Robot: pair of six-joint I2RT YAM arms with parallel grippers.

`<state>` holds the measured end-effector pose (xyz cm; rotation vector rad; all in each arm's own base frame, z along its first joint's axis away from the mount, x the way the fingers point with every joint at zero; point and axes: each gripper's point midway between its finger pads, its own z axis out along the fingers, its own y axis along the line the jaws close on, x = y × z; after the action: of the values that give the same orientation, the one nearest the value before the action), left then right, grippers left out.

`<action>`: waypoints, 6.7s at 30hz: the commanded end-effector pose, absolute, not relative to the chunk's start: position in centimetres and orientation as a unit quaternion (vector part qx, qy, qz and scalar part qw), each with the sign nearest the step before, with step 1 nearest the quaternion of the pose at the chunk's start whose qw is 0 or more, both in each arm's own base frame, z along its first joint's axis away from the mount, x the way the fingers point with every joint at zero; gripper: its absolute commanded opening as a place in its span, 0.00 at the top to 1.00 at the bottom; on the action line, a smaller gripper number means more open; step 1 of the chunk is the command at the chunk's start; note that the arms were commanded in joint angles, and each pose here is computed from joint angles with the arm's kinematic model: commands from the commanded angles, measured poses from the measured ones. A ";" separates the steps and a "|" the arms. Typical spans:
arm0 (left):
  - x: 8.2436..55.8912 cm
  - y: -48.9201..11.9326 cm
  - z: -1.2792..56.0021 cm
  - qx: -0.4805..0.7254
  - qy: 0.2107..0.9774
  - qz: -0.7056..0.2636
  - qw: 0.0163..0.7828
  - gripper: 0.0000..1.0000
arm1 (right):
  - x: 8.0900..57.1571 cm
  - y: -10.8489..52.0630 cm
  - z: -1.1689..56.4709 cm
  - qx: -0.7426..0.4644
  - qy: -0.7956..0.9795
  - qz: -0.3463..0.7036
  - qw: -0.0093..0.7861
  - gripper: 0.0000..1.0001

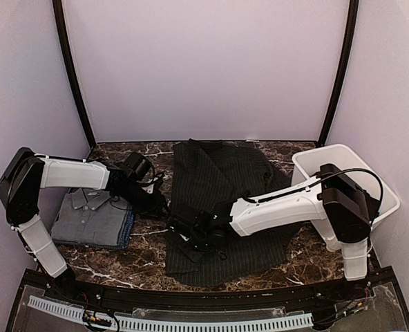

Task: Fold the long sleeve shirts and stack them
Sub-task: Fold the flattened shirt at the center of the board.

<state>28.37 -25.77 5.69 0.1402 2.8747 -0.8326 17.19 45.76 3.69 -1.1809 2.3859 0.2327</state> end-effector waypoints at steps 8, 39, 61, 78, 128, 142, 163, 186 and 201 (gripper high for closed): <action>29.1 -26.1 7.3 0.062 0.953 -0.283 0.086 0.57 | 14.9 44.4 7.7 -0.466 0.849 0.127 0.215 1.00; 27.2 -25.8 4.8 0.041 0.954 -0.293 0.051 0.58 | 11.5 43.2 6.9 -0.465 0.841 0.230 0.156 0.92; 13.5 -27.2 2.6 0.034 0.947 -0.309 -0.084 0.60 | 29.4 40.2 13.4 -0.235 0.880 0.293 0.290 0.61; 6.8 -22.2 2.3 -0.021 0.957 -0.234 -0.171 1.00 | 41.3 39.5 12.5 -0.144 0.888 0.274 0.341 0.61; 27.0 -31.9 7.0 0.068 0.947 -0.305 0.070 0.67 | 55.0 37.4 5.5 -0.031 0.878 0.367 0.307 0.13; 26.5 -31.6 7.0 0.070 0.948 -0.303 0.064 0.67 | 50.1 26.4 2.3 0.081 0.918 0.273 0.278 0.12; 25.7 -31.9 5.5 0.080 0.946 -0.311 0.040 0.68 | 50.7 37.1 8.2 -0.089 0.905 0.273 0.313 0.97; 25.7 -32.1 6.0 0.088 0.945 -0.313 0.040 0.69 | 61.9 35.9 2.1 0.096 0.870 0.382 0.297 0.99; 26.0 -29.9 4.6 0.067 0.958 -0.274 0.062 0.70 | 62.6 35.0 5.0 0.094 0.837 0.458 0.284 0.66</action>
<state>25.46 -31.26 4.23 0.2247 2.9220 -0.9054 62.55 36.22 4.75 0.2894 2.2409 1.2309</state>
